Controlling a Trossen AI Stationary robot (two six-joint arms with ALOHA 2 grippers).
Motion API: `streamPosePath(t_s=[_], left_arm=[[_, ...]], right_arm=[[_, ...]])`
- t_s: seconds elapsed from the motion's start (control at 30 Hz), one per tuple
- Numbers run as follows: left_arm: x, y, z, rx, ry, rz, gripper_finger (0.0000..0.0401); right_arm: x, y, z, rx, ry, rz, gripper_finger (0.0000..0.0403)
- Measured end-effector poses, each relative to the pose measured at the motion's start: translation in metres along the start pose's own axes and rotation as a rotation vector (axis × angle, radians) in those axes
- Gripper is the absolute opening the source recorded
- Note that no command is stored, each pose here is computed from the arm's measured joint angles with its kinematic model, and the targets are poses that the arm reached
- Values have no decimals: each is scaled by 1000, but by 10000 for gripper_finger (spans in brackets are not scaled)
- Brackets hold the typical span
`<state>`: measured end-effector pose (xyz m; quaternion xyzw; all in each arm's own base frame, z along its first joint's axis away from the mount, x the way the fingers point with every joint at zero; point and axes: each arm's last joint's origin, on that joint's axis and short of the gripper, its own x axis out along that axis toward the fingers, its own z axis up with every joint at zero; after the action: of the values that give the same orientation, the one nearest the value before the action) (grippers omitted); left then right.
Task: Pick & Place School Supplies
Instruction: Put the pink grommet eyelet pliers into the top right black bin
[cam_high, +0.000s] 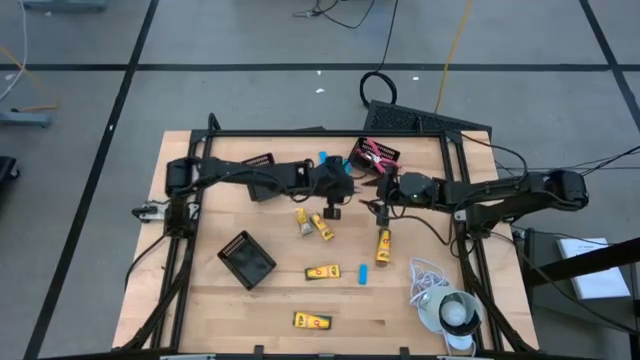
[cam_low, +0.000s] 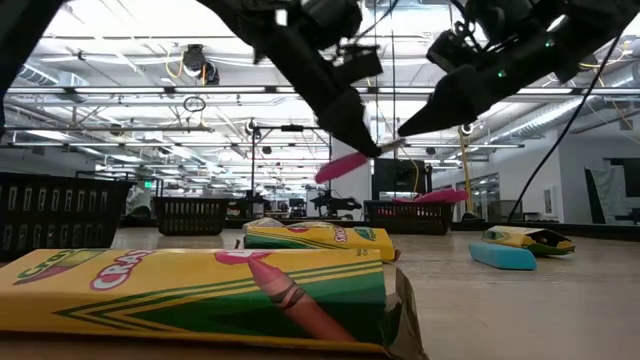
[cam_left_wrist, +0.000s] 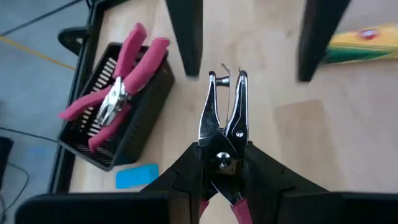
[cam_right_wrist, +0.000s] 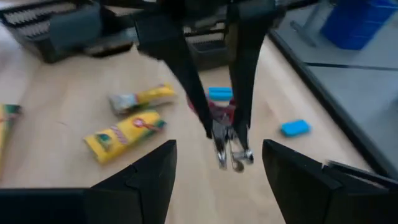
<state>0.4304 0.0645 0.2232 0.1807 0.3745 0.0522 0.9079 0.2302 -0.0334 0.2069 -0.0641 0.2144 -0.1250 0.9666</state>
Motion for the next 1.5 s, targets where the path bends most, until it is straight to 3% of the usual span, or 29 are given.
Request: streamPosePath(t_s=[0.13,0.43,0.8,1.5], left_arm=[[13,16,-1,6,17,22,84],[20,47,-6,-21,-29,13,84],[12,6,16,92,-66,-14,84],[13,10,13,85,-74,-33,84]], right_arm=[[-12,-4,-2,-43,57,-93,224],[-54,-8,9,-26,-1,-126,224],[-40,-13,-14,39,45,-122,224],[-23,-5,-16,48,28,-1,235]])
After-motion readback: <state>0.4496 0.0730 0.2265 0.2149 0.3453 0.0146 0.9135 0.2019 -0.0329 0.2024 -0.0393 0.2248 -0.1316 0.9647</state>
